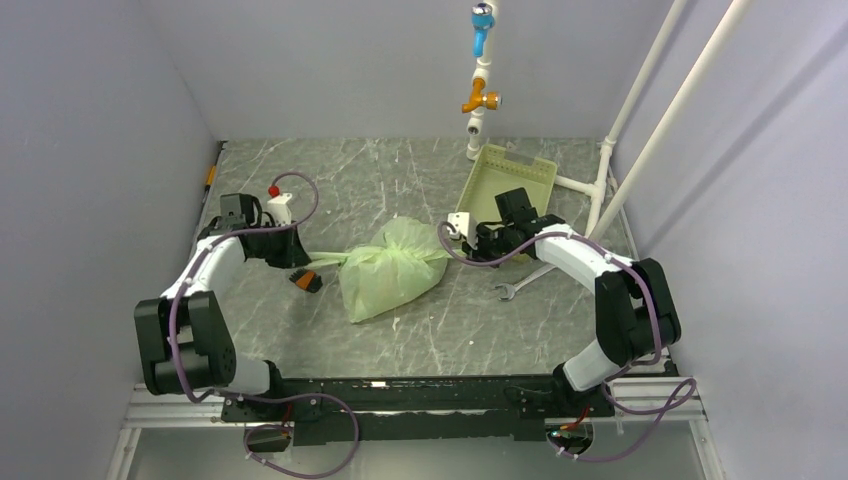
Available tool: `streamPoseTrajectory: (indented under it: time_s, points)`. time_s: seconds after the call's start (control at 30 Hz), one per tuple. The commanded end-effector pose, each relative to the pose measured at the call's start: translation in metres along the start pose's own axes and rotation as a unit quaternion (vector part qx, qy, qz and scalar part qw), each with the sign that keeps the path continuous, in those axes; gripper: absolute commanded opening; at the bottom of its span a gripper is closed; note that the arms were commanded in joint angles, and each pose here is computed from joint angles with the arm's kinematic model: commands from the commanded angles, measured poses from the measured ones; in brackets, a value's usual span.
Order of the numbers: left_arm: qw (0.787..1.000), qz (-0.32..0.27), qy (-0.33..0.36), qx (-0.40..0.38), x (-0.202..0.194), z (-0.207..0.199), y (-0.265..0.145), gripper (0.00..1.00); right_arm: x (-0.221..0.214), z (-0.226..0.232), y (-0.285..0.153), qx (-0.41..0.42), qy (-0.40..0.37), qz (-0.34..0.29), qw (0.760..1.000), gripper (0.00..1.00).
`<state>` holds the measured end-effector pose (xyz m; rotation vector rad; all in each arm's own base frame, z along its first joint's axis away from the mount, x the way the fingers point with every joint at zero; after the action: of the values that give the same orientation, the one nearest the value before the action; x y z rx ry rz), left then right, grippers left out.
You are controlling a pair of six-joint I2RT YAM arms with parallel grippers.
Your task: Place the fake fruits into the plastic bag and tie a complex knot
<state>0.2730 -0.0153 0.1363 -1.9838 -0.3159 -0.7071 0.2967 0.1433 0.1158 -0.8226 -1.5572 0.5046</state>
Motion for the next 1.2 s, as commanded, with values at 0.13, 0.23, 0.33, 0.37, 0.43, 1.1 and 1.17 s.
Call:
streamPoseTrajectory:
  time_s: [0.13,0.23,0.33,0.37,0.43,1.1,1.17]
  points:
    - [0.961,0.027,0.008,0.274,-0.010,0.099,-0.043,0.00,-0.080,0.000,-0.059,-0.073,0.071,0.204,0.974,0.00]
    - [0.976,-0.017,0.055,0.209,0.011,0.069,-0.047,0.00,-0.053,-0.008,-0.069,-0.075,0.082,0.168,0.979,0.00]
    - [0.969,-0.049,0.160,0.180,0.029,0.029,-0.052,0.00,-0.016,-0.007,-0.078,-0.064,0.080,0.126,0.987,0.00]
    - [0.961,-0.052,0.201,0.180,0.029,0.018,-0.051,0.00,-0.007,-0.003,-0.078,-0.056,0.076,0.118,0.988,0.00]
    - [0.938,-0.060,0.286,0.189,0.026,0.002,-0.048,0.00,0.003,0.005,-0.074,-0.040,0.072,0.112,0.990,0.00]
    - [0.831,0.091,0.450,0.314,-0.038,0.077,-0.029,0.00,-0.099,0.010,-0.072,-0.048,0.099,0.248,0.962,0.00]
    - [0.854,0.051,0.430,0.289,-0.013,0.059,-0.044,0.00,-0.072,0.004,-0.079,-0.055,0.112,0.213,0.969,0.00]
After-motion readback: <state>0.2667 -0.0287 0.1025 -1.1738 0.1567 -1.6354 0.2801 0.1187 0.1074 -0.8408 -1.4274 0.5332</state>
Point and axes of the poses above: each gripper's point midway between its finger pads, its own y axis out along the fingers, its own z axis along the line the jaws close on, x = y × z, the point moved 6 cm from there along -y, back along the fingers, and after that the axes turned 1 degree about -y, right-handed, at the moved point
